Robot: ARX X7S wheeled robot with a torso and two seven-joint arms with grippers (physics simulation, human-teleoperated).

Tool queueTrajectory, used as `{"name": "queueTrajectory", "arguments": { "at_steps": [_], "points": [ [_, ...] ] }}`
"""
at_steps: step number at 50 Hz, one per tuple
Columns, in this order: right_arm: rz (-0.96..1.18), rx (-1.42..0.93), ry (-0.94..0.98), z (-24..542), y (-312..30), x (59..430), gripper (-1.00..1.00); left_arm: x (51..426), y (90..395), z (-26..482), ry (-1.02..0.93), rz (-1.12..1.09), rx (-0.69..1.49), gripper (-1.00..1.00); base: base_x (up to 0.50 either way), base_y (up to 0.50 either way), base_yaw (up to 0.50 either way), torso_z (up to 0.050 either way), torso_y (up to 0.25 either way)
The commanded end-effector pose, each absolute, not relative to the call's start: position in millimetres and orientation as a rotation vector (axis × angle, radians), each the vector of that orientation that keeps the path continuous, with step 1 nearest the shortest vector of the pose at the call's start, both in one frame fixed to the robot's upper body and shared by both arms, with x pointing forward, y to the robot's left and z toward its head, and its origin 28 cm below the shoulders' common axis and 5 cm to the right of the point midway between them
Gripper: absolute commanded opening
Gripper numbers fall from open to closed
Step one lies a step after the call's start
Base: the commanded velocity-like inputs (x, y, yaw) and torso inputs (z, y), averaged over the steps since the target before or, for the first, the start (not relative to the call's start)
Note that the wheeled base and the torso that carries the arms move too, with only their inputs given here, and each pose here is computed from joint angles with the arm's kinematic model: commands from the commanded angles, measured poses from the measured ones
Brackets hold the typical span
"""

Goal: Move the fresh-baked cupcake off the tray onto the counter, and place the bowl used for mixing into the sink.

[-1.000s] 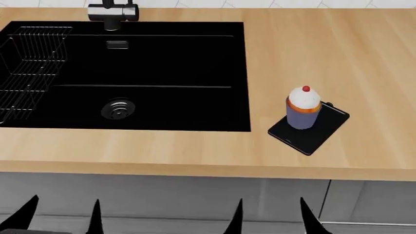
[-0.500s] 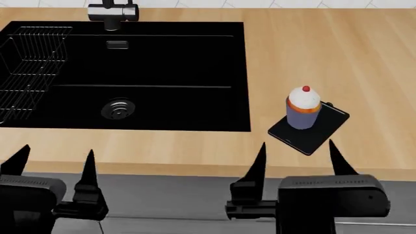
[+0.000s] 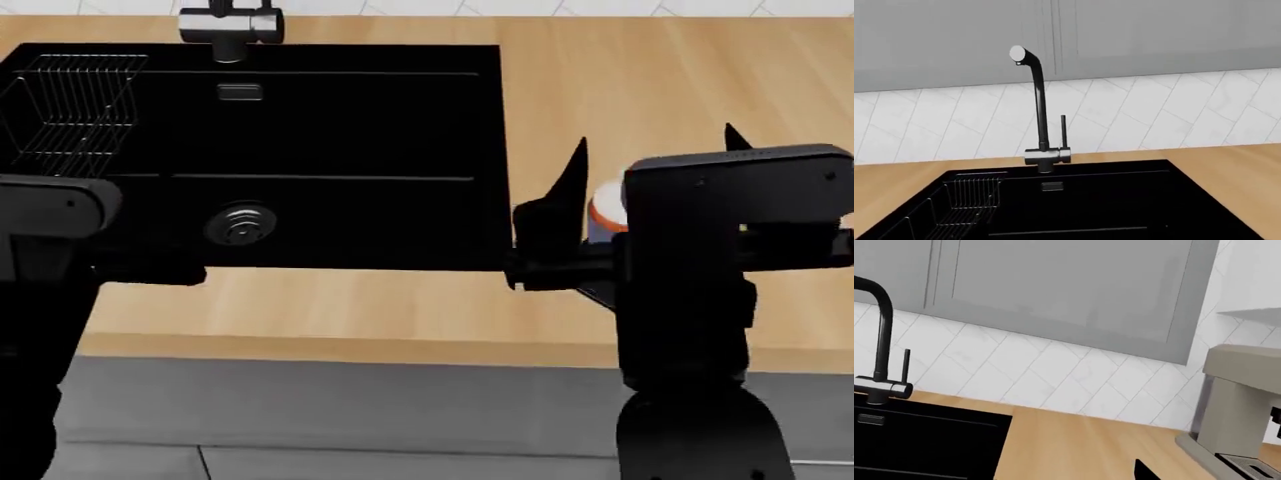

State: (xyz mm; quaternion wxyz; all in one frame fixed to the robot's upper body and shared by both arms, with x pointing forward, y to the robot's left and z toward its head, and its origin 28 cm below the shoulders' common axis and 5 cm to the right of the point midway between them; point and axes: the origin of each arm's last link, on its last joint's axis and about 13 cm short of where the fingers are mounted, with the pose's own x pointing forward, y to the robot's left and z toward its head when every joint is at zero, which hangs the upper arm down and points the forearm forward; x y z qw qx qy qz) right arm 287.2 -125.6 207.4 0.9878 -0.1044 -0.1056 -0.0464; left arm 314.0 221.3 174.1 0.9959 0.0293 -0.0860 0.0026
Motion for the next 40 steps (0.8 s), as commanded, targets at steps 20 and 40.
{"name": "queueTrajectory", "arguments": {
  "at_steps": [20, 40],
  "points": [
    [-0.055, -0.183, -0.044, 204, -136, 314, 1.00, 335, 227, 187, -0.146, 0.039, 0.060, 1.00, 0.50, -0.17, 0.00, 0.050, 0.000],
    [-0.002, -0.169, -0.010, 199, -128, 311, 1.00, 335, 228, 183, -0.123, 0.058, 0.081, 1.00, 0.14, 0.00, 0.00, 0.001, 0.000]
  ]
}}
